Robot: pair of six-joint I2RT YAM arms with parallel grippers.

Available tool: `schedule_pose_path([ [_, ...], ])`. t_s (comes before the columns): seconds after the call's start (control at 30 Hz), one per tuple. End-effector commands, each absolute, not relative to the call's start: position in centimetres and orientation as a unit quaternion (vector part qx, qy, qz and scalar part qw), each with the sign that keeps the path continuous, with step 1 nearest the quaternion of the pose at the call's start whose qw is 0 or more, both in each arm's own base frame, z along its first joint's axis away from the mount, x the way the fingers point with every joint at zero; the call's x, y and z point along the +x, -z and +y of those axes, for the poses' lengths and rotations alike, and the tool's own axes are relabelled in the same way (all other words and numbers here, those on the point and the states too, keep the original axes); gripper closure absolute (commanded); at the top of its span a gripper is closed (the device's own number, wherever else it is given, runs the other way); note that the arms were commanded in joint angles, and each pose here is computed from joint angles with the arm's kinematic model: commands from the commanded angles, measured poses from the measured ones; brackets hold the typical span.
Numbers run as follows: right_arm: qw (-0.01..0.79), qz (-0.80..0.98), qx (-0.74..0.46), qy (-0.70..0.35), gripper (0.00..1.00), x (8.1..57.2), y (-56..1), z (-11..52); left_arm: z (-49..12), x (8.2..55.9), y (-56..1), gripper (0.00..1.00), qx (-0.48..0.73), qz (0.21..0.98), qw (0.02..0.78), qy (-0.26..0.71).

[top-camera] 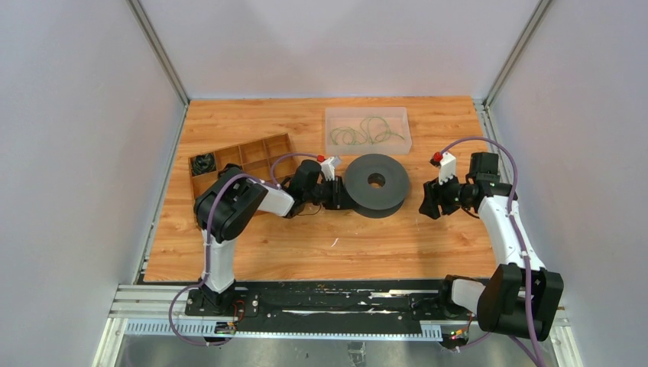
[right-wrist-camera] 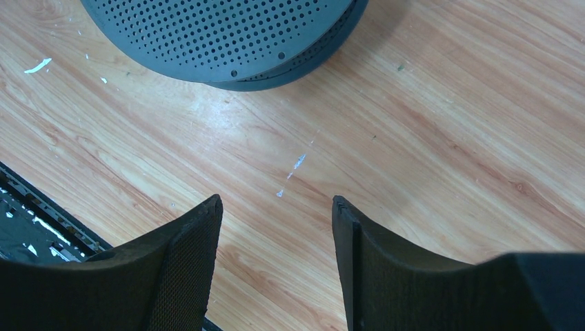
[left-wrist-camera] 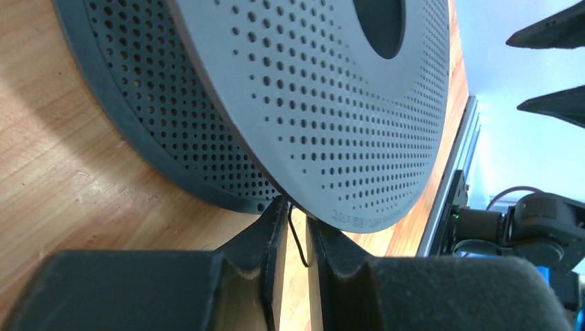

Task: Wrap the cables
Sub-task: Wrap the cable around the cable reel.

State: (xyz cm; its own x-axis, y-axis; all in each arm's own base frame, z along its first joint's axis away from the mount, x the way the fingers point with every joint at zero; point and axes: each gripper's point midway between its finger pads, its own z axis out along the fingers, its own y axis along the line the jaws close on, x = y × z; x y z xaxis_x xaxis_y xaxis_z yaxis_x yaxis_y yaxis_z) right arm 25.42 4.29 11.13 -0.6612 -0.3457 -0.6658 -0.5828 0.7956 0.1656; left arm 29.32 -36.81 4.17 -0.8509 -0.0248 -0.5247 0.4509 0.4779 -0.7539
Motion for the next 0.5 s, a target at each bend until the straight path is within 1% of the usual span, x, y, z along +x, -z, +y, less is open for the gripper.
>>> schedule_pose_path([
  [0.0, 0.32, 0.888, -0.264, -0.198, 0.41, 25.0, -11.2, 5.1, -37.4, 28.9, -3.2, 0.77, 0.113, 0.826, 0.225, 0.504],
  [0.3, 0.324, 0.886, -0.267, -0.196, 0.41, 24.9, -11.4, 5.1, -36.4, 27.9, -3.0, 0.46, 0.133, 0.829, 0.215, 0.499],
  [0.33, 0.324, 0.887, -0.267, -0.195, 0.41, 24.9, -11.4, 5.1, -36.1, 27.7, -2.9, 0.44, 0.136, 0.83, 0.214, 0.497],
  [0.47, 0.325, 0.887, -0.267, -0.194, 0.41, 24.9, -11.5, 5.1, -35.3, 27.0, -3.0, 0.42, 0.151, 0.832, 0.212, 0.49],
])
